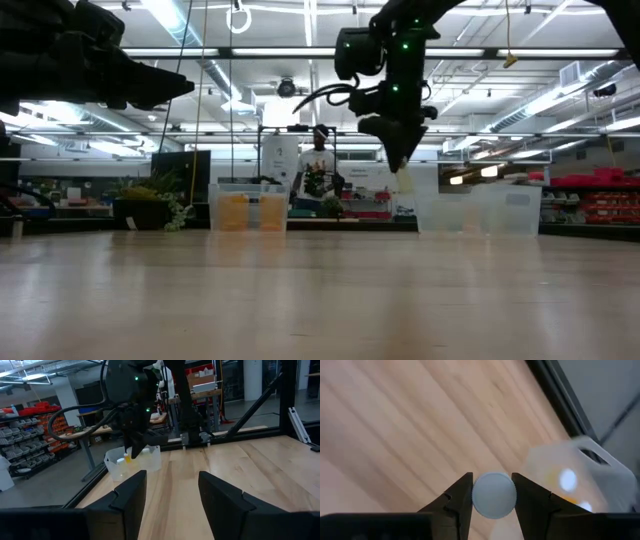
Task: Pick and place medicine bottles into bin by pill shape (circle, oval)
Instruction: Put the small yellow pill bottle into the right transparent bin
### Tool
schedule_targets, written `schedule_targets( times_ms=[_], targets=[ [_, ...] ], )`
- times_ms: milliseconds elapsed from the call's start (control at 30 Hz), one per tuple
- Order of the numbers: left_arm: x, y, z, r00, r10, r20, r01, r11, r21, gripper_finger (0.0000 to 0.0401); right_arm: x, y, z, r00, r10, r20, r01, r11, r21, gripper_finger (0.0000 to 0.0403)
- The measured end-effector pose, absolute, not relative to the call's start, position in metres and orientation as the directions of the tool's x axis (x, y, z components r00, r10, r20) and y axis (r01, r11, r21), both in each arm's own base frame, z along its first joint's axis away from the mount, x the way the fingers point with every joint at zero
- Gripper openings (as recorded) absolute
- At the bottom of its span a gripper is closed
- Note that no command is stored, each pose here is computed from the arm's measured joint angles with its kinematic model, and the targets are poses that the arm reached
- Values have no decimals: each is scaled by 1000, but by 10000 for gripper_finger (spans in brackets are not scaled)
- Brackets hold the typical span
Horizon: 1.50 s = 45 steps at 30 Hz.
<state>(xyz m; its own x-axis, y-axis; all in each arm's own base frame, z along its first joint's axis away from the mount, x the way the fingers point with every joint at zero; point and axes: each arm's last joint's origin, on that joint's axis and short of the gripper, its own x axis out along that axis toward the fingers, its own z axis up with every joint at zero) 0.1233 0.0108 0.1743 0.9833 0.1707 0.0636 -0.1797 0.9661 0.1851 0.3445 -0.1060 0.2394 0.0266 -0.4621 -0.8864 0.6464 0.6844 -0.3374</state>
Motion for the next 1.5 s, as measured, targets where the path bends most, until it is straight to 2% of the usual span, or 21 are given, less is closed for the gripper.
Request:
schedule_targets(
  times_ms=[233, 700, 1500],
  targets=[
    [123, 11, 174, 983, 171, 63, -180, 966, 185, 190, 327, -114, 239, -142, -493, -858, 694, 569, -441, 135],
    [123, 11, 174, 983, 171, 63, -180, 966, 185, 188, 309, -121, 242, -303, -520, -799, 718, 427, -550, 135],
    [123, 11, 174, 983, 171, 63, -180, 966, 185, 189, 302, -127, 243, -349, -516, -783, 698, 414, -584, 135]
  ],
)
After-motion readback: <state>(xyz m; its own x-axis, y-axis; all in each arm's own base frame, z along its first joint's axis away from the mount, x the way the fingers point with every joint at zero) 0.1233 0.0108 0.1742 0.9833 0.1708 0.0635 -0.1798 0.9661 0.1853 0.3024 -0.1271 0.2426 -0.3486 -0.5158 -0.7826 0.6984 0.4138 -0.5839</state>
